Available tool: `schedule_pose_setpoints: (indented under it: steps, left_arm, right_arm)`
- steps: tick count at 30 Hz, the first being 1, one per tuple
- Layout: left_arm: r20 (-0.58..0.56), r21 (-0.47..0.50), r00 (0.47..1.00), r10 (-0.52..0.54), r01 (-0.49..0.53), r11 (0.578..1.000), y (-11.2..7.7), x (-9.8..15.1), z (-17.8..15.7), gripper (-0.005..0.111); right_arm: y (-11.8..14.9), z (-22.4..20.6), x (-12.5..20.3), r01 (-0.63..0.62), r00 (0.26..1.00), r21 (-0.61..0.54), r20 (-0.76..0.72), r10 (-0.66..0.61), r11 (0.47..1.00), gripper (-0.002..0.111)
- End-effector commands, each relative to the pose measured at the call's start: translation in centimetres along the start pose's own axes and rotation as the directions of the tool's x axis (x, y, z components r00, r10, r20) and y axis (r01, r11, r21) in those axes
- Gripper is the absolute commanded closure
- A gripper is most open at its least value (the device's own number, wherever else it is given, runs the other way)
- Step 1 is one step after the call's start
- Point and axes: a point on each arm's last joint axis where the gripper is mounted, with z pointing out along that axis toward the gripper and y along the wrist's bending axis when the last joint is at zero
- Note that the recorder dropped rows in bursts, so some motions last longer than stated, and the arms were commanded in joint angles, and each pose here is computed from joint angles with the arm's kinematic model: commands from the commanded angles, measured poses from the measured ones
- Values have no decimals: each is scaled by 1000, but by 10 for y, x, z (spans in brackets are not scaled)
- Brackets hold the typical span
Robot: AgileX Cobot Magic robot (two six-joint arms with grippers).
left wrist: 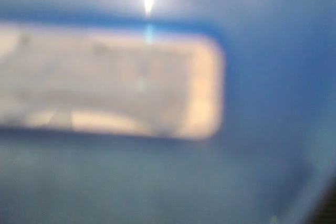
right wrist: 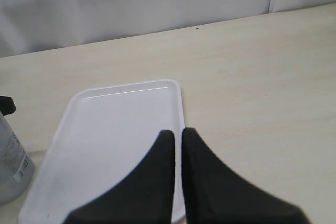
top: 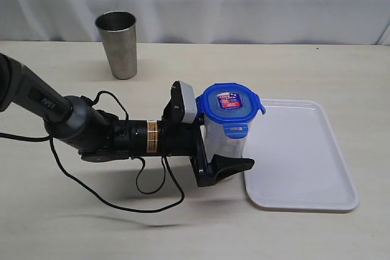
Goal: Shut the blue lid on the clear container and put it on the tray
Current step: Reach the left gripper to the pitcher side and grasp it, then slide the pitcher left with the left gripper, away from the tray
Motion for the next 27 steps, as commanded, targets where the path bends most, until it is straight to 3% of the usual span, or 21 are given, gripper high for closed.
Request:
schedule_pose_setpoints:
  steps: [1, 18, 27]
  left_arm:
    - [8, -1, 1000, -25, 25, 1000, 0, -2, 2, 2]
    - [6, 5, 1000, -22, 22, 1000, 0, -2, 2, 2]
    - [26, 61, 1000, -5, 3, 998, -6, -4, 1, 2]
  right_arm:
    - [0, 0, 0, -2, 1000, 0, 7, 2, 1000, 104]
    - [0, 0, 0, -2, 1000, 0, 7, 2, 1000, 104]
    - [0, 0, 0, -2, 1000, 0, 7, 2, 1000, 104]
